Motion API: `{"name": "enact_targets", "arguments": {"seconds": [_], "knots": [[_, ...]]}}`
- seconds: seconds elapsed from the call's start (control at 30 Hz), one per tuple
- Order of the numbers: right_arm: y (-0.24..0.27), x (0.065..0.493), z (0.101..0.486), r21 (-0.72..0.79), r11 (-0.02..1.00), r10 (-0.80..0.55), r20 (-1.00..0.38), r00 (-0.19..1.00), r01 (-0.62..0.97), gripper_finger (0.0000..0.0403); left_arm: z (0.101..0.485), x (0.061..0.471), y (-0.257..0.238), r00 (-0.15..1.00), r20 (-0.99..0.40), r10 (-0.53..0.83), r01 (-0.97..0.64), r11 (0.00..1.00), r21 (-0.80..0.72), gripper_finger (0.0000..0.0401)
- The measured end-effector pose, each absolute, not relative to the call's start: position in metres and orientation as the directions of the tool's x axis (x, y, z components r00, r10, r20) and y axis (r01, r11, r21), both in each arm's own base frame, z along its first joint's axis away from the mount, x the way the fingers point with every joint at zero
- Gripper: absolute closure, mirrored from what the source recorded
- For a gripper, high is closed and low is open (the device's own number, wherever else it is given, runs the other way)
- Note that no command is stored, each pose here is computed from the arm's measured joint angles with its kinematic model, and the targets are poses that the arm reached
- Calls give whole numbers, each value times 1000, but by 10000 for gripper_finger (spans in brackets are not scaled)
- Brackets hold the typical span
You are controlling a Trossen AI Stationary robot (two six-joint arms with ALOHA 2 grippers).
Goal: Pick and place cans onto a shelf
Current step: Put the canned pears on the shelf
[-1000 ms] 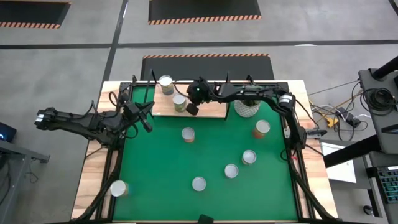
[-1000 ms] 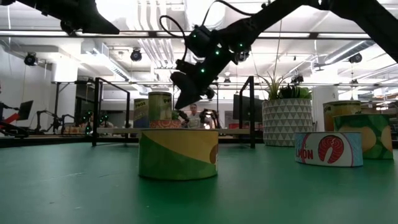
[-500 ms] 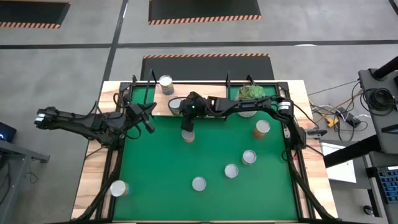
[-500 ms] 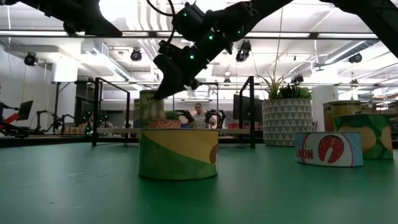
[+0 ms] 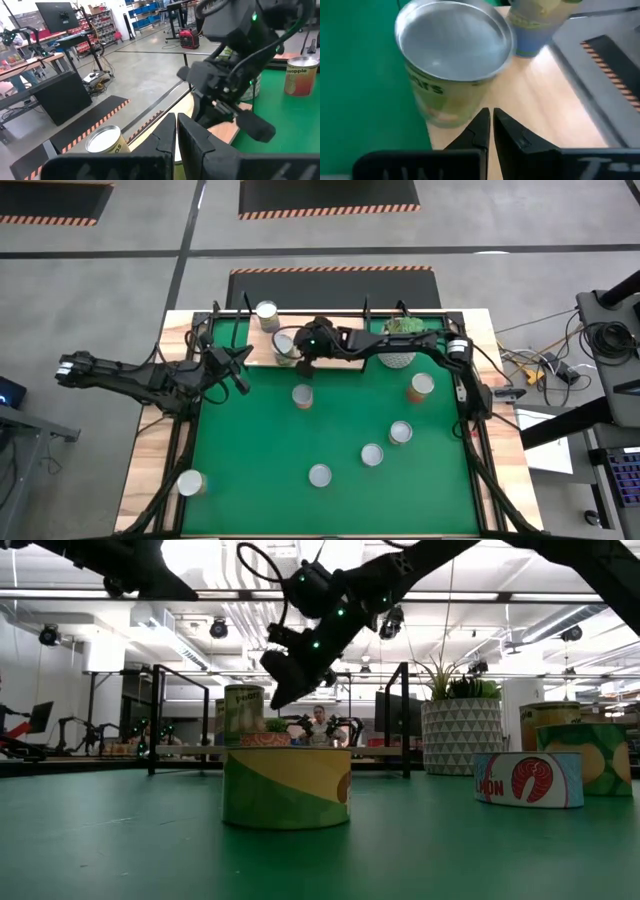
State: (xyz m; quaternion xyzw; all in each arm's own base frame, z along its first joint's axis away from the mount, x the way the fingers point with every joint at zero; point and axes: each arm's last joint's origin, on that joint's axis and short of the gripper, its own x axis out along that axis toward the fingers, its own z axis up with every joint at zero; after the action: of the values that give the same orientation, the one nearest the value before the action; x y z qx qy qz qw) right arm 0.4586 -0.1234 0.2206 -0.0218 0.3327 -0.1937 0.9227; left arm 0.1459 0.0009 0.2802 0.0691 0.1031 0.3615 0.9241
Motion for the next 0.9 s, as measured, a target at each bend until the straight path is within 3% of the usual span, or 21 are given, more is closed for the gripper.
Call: {"name": "enact_targets", "arguments": {"seconds": [0.17,0.7,0.9], "knots": [[-114,465,216,-86,965,-248,-599,762,247,390,280,146,1,717,-141,682,-654,729,200,401],[-107,482,220,-92,963,-269,-429,862,254,390,280,146,1,717,-141,682,-655,729,199,401],[-107,483,216,-99,964,-266,-445,855,248,390,280,146,1,724,-143,674,-650,737,184,401]]}}
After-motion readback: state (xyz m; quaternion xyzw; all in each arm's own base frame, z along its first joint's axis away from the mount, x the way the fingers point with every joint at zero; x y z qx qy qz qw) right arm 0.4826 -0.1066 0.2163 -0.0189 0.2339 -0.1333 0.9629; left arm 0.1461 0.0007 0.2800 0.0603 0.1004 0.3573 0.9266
